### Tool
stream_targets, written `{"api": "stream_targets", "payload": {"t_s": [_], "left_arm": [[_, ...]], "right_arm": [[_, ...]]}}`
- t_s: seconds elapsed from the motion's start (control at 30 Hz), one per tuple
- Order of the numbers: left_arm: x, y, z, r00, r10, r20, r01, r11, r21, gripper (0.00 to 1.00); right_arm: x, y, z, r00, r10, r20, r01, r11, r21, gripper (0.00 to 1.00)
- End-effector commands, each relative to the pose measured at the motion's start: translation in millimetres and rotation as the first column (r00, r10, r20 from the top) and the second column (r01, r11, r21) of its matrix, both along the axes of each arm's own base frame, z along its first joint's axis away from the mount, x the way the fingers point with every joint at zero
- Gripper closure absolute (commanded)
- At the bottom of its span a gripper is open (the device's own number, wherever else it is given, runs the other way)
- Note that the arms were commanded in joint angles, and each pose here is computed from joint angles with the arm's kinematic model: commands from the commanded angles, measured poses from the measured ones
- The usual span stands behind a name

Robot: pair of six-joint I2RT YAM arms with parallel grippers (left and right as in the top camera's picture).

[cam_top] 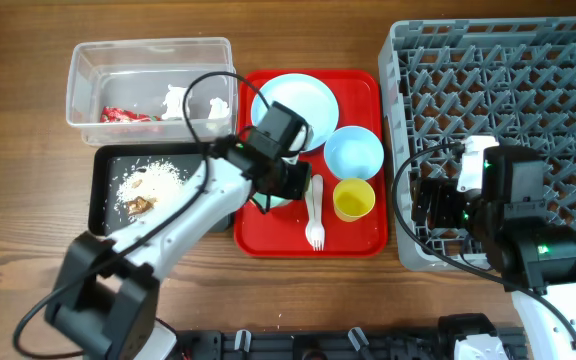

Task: Sort waste into correct bins and load items into the dishwasher rack
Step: 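Set the emptied green bowl back on the red tray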

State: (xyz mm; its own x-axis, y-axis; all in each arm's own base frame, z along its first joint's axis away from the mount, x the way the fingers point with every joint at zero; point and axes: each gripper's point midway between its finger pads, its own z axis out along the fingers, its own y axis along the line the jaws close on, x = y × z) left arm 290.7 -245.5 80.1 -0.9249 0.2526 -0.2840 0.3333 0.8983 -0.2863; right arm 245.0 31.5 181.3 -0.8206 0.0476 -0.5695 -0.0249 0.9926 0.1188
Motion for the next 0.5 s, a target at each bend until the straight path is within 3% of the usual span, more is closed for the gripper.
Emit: {"api": "stream_targets", "payload": {"t_s": [0.0, 0.13, 0.33, 0.37, 0.4, 0.43, 0.47], "left_arm": [[14, 0, -15, 0.999, 0.044, 0.031, -0.046, 0.998, 0.053, 0.92], [17, -2, -17, 0.998, 0.046, 0.038, -0.047, 0.998, 0.047, 0.7], [18, -8, 9, 0.996, 0.039, 0.075, -0.038, 0.999, -0.012, 0.62], [17, -12, 19, 0.996, 0.033, 0.086, -0.03, 0.999, -0.04, 0.55], [18, -18, 35, 0.994, 0.025, 0.106, -0.016, 0.996, -0.086, 0.34], [18, -22, 44, 0.993, 0.019, 0.121, -0.004, 0.993, -0.118, 0.25], [17, -27, 52, 0.992, 0.009, 0.129, 0.011, 0.988, -0.152, 0.23]], "right_arm": [[2, 3, 8, 1.0, -0.003, 0.014, 0.002, 1.0, 0.021, 0.0], [0, 3, 6, 1.0, -0.003, 0.005, 0.003, 1.0, 0.02, 0.0], [-1, 3, 6, 1.0, -0.001, 0.003, 0.001, 1.0, 0.018, 0.0], [-1, 3, 6, 1.0, -0.001, 0.003, 0.001, 1.0, 0.018, 0.0], [0, 3, 6, 1.0, -0.001, 0.004, 0.001, 1.0, 0.017, 0.0], [0, 2, 7, 1.0, -0.006, 0.007, 0.006, 1.0, 0.012, 0.0], [1, 0, 9, 1.0, -0.012, 0.012, 0.011, 1.0, 0.004, 0.0]]}}
